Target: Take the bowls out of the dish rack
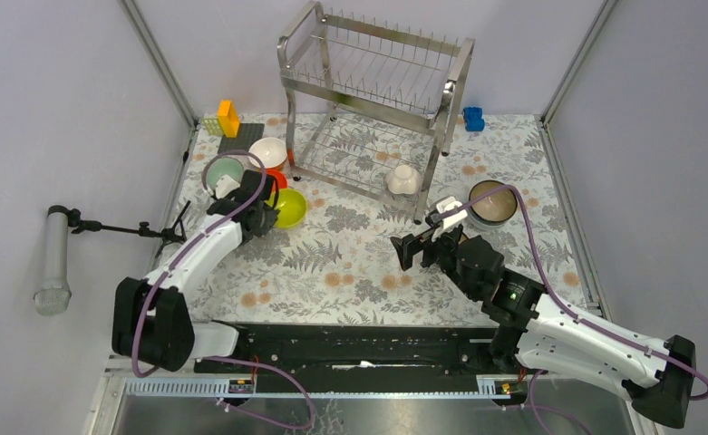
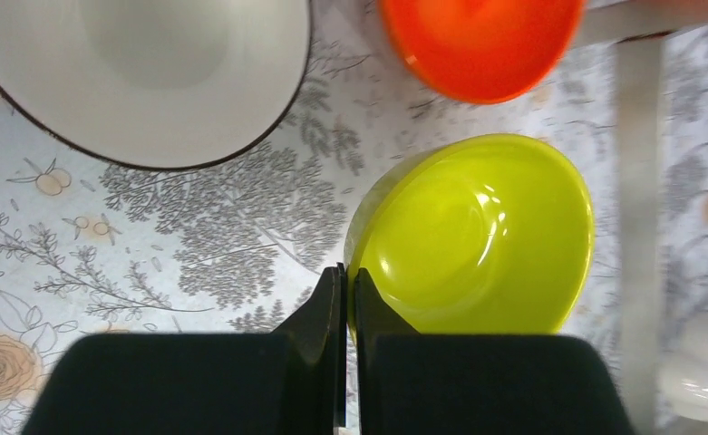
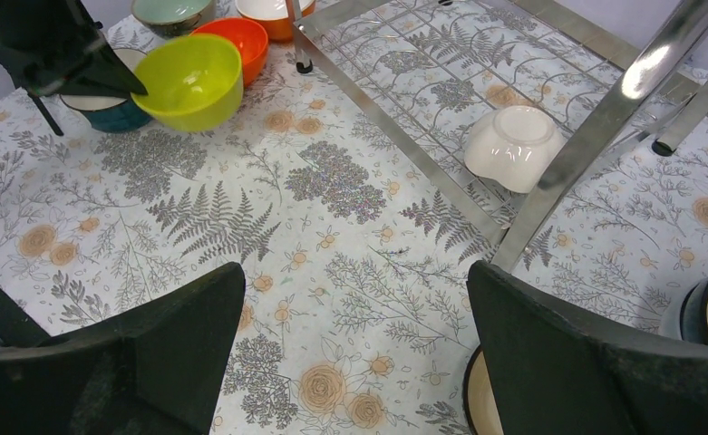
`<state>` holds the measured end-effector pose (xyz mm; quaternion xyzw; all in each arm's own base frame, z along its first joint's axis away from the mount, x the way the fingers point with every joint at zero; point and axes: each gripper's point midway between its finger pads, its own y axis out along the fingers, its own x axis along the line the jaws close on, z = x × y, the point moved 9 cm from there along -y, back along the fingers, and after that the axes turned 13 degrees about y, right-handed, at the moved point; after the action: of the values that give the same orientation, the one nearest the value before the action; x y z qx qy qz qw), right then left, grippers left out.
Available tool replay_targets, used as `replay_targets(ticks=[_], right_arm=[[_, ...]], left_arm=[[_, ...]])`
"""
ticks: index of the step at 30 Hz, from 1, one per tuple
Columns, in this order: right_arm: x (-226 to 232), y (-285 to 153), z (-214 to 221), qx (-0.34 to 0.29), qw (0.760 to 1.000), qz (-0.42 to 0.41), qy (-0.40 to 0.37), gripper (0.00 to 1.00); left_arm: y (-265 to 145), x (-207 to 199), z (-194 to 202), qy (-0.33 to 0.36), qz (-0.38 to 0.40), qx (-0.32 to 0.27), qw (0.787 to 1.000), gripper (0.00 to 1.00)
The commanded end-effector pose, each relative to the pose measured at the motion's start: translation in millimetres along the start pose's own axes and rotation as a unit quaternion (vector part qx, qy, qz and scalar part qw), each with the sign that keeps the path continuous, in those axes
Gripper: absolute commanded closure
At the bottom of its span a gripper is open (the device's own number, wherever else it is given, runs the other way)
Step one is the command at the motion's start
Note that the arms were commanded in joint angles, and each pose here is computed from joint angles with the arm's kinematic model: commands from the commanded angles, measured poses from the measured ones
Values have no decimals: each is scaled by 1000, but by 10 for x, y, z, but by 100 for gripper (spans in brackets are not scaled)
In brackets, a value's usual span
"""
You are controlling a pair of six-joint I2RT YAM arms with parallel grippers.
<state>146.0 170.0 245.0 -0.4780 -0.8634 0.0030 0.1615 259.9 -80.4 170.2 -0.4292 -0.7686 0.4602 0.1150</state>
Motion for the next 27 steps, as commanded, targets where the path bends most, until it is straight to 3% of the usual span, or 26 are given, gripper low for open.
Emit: replay_targets(ticks=[1,16,27], right_arm=[[16,13,-56,-12,1000,-2,-3,0],[32,24,-66,-11,1000,-7,-7,0],[38,42,-67,-8,1000,-5,-9,0]], left_arm=[[-332,-196,-379,-43,66,-44,996,100],[-129,-267,-981,-116,31,-101,988,100],[174,-289,-1133,-126,13,-114,985,100]])
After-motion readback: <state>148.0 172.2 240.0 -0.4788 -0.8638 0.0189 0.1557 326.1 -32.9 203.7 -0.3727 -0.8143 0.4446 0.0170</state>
